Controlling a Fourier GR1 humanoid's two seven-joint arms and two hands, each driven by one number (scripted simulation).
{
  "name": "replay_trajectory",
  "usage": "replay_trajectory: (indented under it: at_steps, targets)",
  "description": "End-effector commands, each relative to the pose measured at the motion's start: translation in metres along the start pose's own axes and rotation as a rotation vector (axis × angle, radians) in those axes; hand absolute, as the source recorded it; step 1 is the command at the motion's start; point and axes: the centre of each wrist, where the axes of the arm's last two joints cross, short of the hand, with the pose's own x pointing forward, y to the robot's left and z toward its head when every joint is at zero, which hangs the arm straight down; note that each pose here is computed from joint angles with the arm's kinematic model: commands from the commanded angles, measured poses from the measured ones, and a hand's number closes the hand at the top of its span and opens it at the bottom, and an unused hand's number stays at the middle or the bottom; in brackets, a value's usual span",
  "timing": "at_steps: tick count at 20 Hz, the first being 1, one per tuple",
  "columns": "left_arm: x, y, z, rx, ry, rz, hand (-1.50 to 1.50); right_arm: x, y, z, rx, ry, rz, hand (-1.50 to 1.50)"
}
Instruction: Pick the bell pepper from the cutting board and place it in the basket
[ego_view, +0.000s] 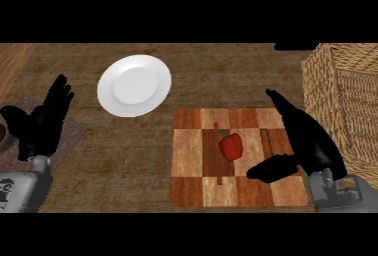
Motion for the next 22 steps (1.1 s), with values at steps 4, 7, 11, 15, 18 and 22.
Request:
replay_trajectory:
  at_steps: [4,7,11,15,18,22]
  targets:
    - [0.01,0.0,0.005,-0.021,0.002,-0.013,0.0,-0.029,0.029,-0.02,0.007,0.008,-0.041,-1.5]
    - [0.003,0.004,0.024,0.005,-0.003,-0.01,0.0,-0.027,0.06,-0.016,0.0,-0.002,-0.047,-1.5]
    - [-0.02,-0.017,0.011,-0.024,-0.009,-0.013,0.0,-0.041,0.05,-0.02,-0.059,-0.035,-0.026,-1.5]
    - [0.004,0.0,0.002,-0.017,-0.012,-0.003,0.0,-0.038,0.086,-0.027,-0.064,-0.055,-0.001,-1.5]
    - [-0.017,-0.027,0.006,0.001,0.006,-0.015,0.0,-0.036,0.082,-0.01,-0.077,-0.051,-0.037,-1.5]
    - [-0.022,-0.016,0.003,-0.005,0.005,0.005,0.0,-0.026,0.084,-0.025,-0.068,-0.06,-0.047,-1.5]
